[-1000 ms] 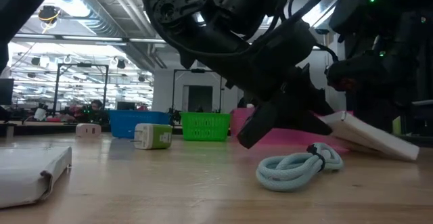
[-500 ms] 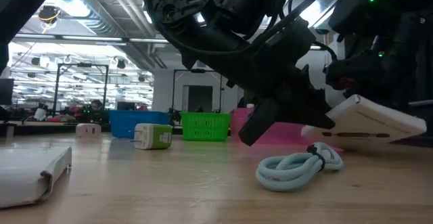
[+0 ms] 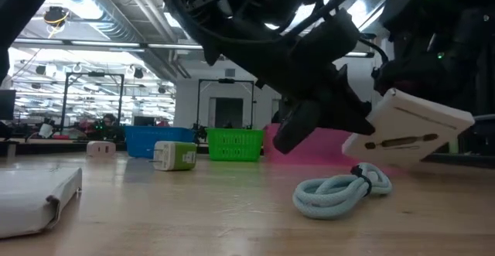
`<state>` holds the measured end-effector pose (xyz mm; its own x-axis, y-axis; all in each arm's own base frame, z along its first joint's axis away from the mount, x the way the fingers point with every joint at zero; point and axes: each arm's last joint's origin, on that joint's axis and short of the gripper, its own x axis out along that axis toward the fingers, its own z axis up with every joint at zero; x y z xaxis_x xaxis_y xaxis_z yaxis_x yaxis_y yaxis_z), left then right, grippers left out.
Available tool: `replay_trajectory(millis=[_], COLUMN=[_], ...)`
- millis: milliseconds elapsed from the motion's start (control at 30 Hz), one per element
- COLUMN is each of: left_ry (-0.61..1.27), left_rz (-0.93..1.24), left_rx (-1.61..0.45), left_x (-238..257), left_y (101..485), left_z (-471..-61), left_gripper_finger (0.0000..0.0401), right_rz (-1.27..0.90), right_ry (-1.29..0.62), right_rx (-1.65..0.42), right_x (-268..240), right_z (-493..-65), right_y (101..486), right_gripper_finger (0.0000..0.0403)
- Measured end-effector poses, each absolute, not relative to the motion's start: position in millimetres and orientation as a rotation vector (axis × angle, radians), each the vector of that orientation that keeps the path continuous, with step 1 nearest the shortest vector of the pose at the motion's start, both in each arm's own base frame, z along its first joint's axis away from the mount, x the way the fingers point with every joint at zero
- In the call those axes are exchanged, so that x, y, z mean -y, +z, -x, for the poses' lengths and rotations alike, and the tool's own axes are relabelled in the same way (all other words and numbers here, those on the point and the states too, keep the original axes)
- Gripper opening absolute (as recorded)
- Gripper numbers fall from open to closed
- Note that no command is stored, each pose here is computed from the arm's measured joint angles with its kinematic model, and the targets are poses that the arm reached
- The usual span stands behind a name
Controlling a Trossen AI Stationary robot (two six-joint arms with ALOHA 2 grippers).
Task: Pick and place items into bin
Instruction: Put the top card reader box into the green bin
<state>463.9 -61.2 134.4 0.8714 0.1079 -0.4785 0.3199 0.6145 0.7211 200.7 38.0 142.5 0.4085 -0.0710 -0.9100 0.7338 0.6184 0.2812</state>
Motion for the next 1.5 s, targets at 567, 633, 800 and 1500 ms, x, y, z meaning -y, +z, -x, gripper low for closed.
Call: replay_trajectory(millis=[567, 633, 800, 1500], left_ry=[-0.091, -0.084, -0.042, 0.178], left_rz=[-0.764, -0.739, -0.73, -0.291], left_rx=[-0.574, -0.573, -0.56, -0.394], left_x=[56.8, 55.4, 50.7, -5.3], left_y=[173.4, 178.8, 197.1, 252.6], left_z=[-432.3, -422.5, -394.3, -282.0], left_gripper_finger=[0.0044, 0.0044, 0.0044, 0.0044], right_rz=[-0.587, -0.557, -0.497, -0.092], right_ry=[-0.54, -0.537, -0.521, -0.39], right_rx=[-1.009, -0.99, -0.943, -0.624], right_x=[-55.9, -59.8, -68.9, -83.6], right_z=[-207.3, -207.7, -208.1, -227.6], right_y=[172.0, 174.8, 179.8, 199.9], right_gripper_finger=[0.0, 0.0, 0.0, 0.0])
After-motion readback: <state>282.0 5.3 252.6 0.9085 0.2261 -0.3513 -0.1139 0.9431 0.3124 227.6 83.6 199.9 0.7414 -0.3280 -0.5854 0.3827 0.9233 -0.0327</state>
